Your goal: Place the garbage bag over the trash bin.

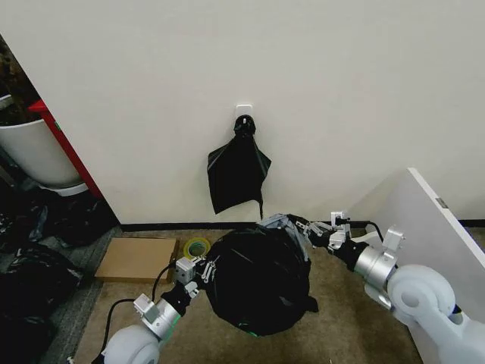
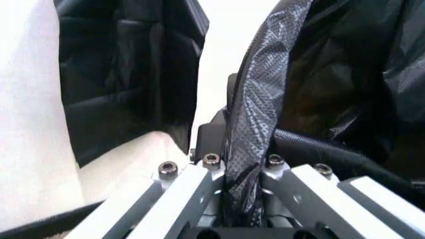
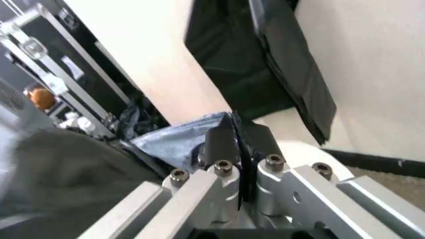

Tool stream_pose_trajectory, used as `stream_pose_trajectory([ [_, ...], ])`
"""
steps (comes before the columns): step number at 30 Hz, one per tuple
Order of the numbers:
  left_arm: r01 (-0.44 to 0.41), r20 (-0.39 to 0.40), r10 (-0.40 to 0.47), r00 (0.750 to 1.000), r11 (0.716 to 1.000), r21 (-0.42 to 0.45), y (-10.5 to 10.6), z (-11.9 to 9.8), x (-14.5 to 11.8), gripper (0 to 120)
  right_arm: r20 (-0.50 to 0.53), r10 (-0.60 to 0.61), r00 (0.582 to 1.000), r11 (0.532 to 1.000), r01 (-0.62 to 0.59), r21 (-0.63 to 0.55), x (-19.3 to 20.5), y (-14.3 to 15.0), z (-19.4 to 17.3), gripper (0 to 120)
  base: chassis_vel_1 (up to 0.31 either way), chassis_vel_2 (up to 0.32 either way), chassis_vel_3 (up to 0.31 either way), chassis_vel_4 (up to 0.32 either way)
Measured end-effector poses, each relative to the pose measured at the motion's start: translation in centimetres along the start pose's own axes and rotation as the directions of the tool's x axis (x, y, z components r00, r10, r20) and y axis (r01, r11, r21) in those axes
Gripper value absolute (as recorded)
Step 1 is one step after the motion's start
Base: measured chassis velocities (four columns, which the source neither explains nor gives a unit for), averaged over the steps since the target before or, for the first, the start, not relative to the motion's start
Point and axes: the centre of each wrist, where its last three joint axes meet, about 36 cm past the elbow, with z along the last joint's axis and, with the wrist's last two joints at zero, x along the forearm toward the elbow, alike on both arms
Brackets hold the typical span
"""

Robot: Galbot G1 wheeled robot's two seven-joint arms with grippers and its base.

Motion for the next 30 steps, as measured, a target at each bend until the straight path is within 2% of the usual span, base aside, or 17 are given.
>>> stream_pose_trajectory([
  [10, -0.019, 0.041, 0.019, 0.999, 1.000, -0.002, 0.2, 0.0, 0.0, 1, -0.099, 0.022, 0.995, 0.999, -0.018, 0.042, -1.0, -3.0, 1.3, 0, 0.000, 0.000, 0.000, 0.000],
  [15, -0.002, 0.037, 0.001, 0.999, 1.000, 0.015, 0.1, 0.2, 0.0, 1, -0.082, 0.027, 0.996, 0.999, -0.023, 0.046, -1.1, -3.2, 1.3, 0, 0.000, 0.000, 0.000, 0.000],
  [18, 0.030, 0.020, -0.030, 0.999, 0.999, 0.022, 0.3, 0.6, 0.0, 1, -0.018, 0.037, 0.999, 0.999, -0.036, 0.040, -0.9, -3.2, 1.2, 3, 0.000, 0.000, 0.000, 0.000],
  [20, 0.058, -0.008, -0.058, 0.998, 0.998, 0.025, 0.5, 1.0, 0.1, 1, 0.038, 0.046, 0.998, 0.999, -0.047, 0.024, -0.6, -3.2, 1.2, 16, 0.000, 0.000, 0.000, 0.000],
  [22, 0.066, -0.017, -0.066, 0.998, 0.997, 0.028, 0.6, 1.0, 0.1, 1, 0.054, 0.052, 0.997, 0.998, -0.053, 0.017, -0.4, -3.2, 1.1, 20, 0.000, 0.000, 0.000, 0.000],
  [26, 0.147, -0.094, -0.142, 0.985, 0.988, 0.054, 0.1, 0.6, -0.2, 1, 0.106, 0.075, 0.991, 0.997, -0.075, -0.005, 1.2, -2.3, 0.7, 38, 0.000, 0.000, 0.000, 0.000],
  [27, 0.147, -0.094, -0.142, 0.985, 0.988, 0.054, 0.1, 0.6, -0.2, 1, 0.106, 0.075, 0.991, 0.997, -0.075, -0.005, 1.2, -2.3, 0.7, 38, 0.000, 0.000, 0.000, 0.000],
  [29, 0.217, -0.153, -0.202, 0.967, 0.972, 0.091, -0.5, 0.0, -0.7, 1, 0.127, 0.084, 0.988, 0.996, -0.085, 0.003, 2.1, -1.3, 0.9, 45, 0.000, 0.000, 0.000, 0.000],
  [30, 0.285, -0.208, -0.254, 0.944, 0.949, 0.135, -0.8, -0.8, -1.2, 1, 0.139, 0.086, 0.987, 0.996, -0.087, 0.006, 2.7, -0.4, 1.1, 50, 0.000, 0.000, 0.000, 0.000],
])
